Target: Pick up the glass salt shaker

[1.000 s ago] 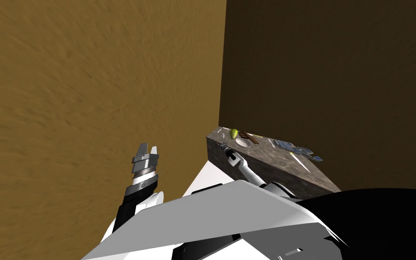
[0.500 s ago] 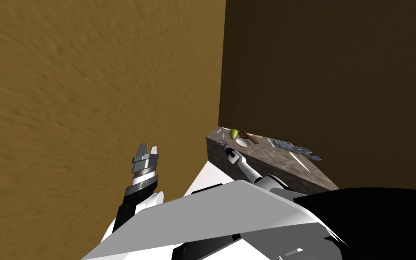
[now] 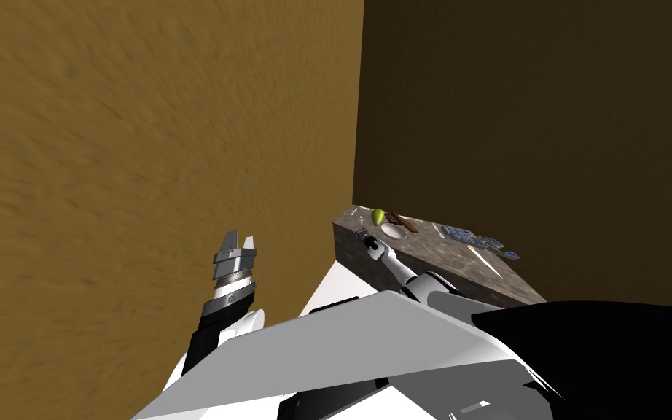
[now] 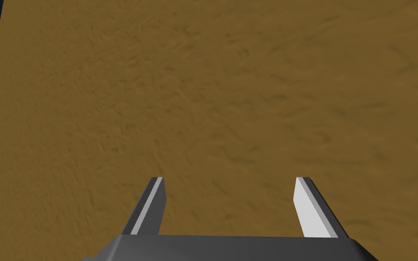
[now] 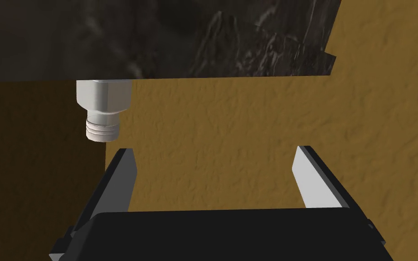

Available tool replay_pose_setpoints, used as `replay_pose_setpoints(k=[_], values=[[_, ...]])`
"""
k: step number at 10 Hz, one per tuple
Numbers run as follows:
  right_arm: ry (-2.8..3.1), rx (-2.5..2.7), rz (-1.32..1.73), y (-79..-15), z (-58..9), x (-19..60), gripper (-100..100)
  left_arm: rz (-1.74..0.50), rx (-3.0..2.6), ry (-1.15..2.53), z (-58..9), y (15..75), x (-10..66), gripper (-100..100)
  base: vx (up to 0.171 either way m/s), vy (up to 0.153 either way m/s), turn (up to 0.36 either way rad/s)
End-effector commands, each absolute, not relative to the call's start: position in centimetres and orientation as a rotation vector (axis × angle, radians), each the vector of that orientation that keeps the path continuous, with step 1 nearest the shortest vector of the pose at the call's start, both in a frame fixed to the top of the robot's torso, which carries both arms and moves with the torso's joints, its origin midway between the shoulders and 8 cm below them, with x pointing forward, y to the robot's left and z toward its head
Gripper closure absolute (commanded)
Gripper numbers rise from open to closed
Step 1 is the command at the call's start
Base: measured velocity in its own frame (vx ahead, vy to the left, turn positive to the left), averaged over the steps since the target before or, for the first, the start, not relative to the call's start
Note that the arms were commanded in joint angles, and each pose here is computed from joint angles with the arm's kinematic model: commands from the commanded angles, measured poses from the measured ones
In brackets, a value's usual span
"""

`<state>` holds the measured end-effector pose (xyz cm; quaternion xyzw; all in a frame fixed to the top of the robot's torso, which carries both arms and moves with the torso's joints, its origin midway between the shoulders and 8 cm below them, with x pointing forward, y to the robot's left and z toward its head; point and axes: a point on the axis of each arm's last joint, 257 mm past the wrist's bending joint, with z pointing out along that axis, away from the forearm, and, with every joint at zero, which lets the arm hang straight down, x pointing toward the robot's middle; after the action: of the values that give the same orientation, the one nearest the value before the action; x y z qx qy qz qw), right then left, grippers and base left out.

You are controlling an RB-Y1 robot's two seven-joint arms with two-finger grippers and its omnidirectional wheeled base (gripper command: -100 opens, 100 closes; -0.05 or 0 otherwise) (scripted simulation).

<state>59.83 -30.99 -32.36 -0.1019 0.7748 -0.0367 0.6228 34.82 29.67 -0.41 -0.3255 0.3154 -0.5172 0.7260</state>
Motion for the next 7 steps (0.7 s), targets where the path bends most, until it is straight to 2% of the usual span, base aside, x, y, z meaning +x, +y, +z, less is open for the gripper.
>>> replay_pose_setpoints(k=[1, 7], values=[[1.795, -0.261, -0.130, -32.0, -32.3, 60.7, -100, -1.141, -0.718, 0.696, -0.4, 29.7, 34.8, 0, 0.050, 0.002, -0.040], [1.817, -0.312, -0.230, -34.5, -31.7, 62.5, -100, -1.141, -0.718, 0.696, -0.4, 29.7, 34.8, 0, 0.058, -0.008, -0.021]])
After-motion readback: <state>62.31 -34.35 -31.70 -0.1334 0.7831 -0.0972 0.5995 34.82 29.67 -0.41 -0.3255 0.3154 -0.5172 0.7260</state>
